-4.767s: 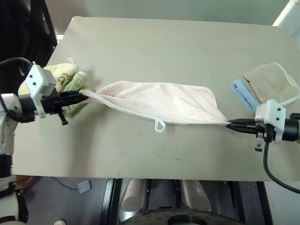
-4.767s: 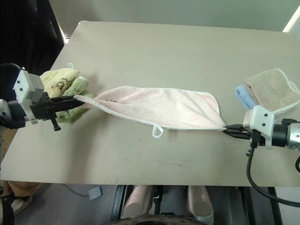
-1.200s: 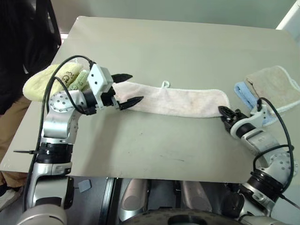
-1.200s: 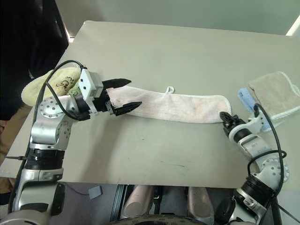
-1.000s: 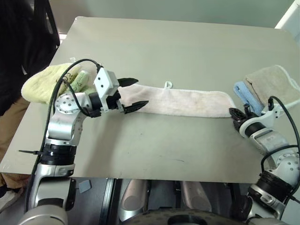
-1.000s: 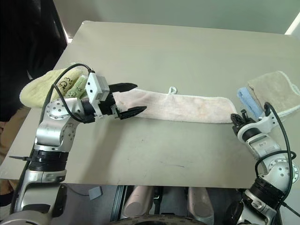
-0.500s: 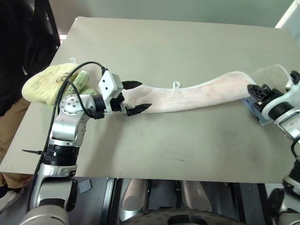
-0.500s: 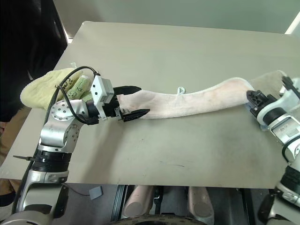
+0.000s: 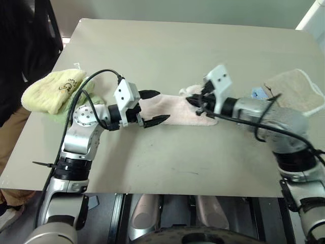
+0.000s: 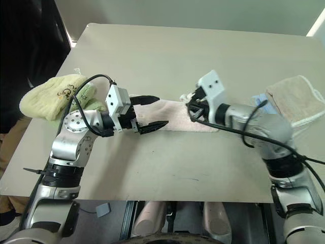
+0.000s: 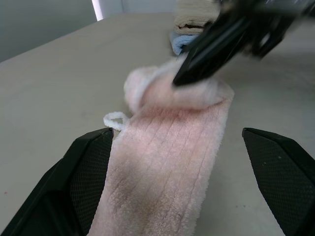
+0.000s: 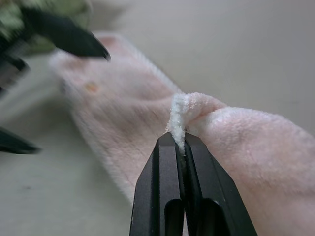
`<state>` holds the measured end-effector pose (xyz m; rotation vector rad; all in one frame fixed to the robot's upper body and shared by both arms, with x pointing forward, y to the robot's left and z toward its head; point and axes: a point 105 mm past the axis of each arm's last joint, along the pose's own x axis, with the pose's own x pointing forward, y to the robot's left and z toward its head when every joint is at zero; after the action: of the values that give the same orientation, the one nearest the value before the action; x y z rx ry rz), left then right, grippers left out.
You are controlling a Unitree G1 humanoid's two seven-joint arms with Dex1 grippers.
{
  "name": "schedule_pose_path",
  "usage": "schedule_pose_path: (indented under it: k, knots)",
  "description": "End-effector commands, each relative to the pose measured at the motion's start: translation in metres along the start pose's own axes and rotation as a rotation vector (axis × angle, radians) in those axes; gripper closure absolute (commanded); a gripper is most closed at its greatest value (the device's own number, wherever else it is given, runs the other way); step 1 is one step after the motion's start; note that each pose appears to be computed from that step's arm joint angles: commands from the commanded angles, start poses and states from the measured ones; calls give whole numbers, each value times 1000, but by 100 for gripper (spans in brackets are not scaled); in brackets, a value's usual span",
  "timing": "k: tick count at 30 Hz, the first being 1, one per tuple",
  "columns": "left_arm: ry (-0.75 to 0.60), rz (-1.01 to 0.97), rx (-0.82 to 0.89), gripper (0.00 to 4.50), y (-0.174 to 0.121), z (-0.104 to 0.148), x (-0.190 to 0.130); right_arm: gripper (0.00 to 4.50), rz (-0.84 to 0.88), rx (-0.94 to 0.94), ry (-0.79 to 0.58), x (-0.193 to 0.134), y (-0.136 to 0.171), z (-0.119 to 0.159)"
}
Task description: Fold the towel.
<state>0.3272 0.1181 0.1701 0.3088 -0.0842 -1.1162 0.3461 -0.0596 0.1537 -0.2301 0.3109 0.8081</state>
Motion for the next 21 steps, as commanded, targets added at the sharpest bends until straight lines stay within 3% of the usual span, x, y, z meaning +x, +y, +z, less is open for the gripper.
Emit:
schedule_pose_path:
  k: [1,2,5,15,20,21]
  knots:
    - [-22,27,38,0,-1,10,-5,447,-8,-27,-9,8,-4,-2]
    - [-20,33,36,0,-1,10,-7,447,-1,-22,-7,9,-3,-3]
    - [-9,48,30,0,-3,7,-12,380,20,18,-20,8,0,-4]
    - [-7,58,4,0,-7,4,-12,31,146,123,-231,-26,16,36]
    - [-10,102,-32,0,-1,1,-20,31,33,119,-289,-43,-7,45]
    - [-13,118,-44,0,1,1,-23,50,-9,103,-283,-43,-15,43]
